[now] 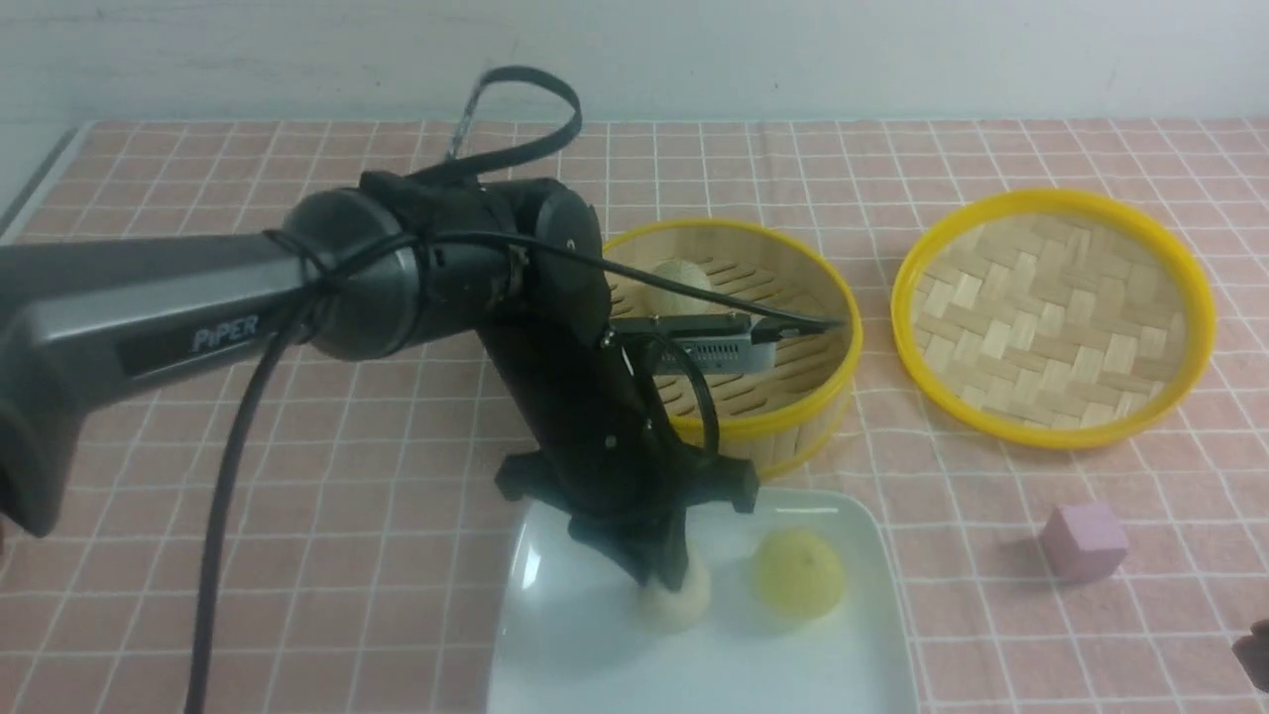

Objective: Put the steamed buns into the plate on the pink tablecloth.
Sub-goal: 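Carry the bun from the bamboo steamer to the plate with the left gripper, then reach into the bamboo steamer and grasp a bun with the left gripper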

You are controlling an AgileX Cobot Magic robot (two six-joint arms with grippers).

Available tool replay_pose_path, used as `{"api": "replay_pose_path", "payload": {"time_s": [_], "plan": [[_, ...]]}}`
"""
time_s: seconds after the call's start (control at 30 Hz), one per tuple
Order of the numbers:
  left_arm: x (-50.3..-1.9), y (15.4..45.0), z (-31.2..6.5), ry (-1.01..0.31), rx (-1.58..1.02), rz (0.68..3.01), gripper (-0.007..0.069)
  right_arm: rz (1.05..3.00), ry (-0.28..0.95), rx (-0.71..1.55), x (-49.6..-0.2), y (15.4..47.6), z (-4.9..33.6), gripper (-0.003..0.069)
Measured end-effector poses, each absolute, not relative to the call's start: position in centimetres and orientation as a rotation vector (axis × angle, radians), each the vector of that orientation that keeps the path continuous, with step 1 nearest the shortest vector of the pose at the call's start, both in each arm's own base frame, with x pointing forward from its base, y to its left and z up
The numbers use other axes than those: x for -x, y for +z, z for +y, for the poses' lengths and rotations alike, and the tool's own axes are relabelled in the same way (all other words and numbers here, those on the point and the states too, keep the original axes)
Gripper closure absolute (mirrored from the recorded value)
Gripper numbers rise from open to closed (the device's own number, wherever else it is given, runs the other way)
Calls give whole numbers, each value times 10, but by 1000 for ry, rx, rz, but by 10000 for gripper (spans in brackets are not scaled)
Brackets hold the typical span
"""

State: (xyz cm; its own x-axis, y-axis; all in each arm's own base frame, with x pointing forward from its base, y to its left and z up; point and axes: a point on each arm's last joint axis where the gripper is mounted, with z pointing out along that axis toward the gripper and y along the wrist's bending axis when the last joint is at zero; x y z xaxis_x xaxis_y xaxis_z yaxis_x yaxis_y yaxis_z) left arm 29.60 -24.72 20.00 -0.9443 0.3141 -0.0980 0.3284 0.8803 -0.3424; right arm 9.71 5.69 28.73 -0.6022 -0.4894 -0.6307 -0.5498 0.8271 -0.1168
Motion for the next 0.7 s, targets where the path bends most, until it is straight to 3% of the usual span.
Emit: {"api": "replay_pose_path", "payload": {"time_s": [0.03, 0.27, 0.4, 0.53, 0.67, 0.7], "plan": [[-296, 200, -247, -558, -514, 3009, 485, 2329, 116, 757, -97, 287, 57, 607], [-300, 212, -251, -581, -533, 2995, 211, 2329, 116, 757, -97, 287, 57, 598], [-315, 245, -258, -564, -584, 2884, 167, 2328, 117, 757, -97, 287, 57, 596], [-334, 278, -263, -518, -491, 2767, 282, 2328, 117, 757, -97, 287, 57, 589], [-365, 288, -265, -325, -458, 2699, 561, 2328, 117, 757, -97, 287, 57, 583], [-367, 291, -266, -321, -457, 2687, 568, 2328, 117, 757, -97, 287, 57, 582]]}}
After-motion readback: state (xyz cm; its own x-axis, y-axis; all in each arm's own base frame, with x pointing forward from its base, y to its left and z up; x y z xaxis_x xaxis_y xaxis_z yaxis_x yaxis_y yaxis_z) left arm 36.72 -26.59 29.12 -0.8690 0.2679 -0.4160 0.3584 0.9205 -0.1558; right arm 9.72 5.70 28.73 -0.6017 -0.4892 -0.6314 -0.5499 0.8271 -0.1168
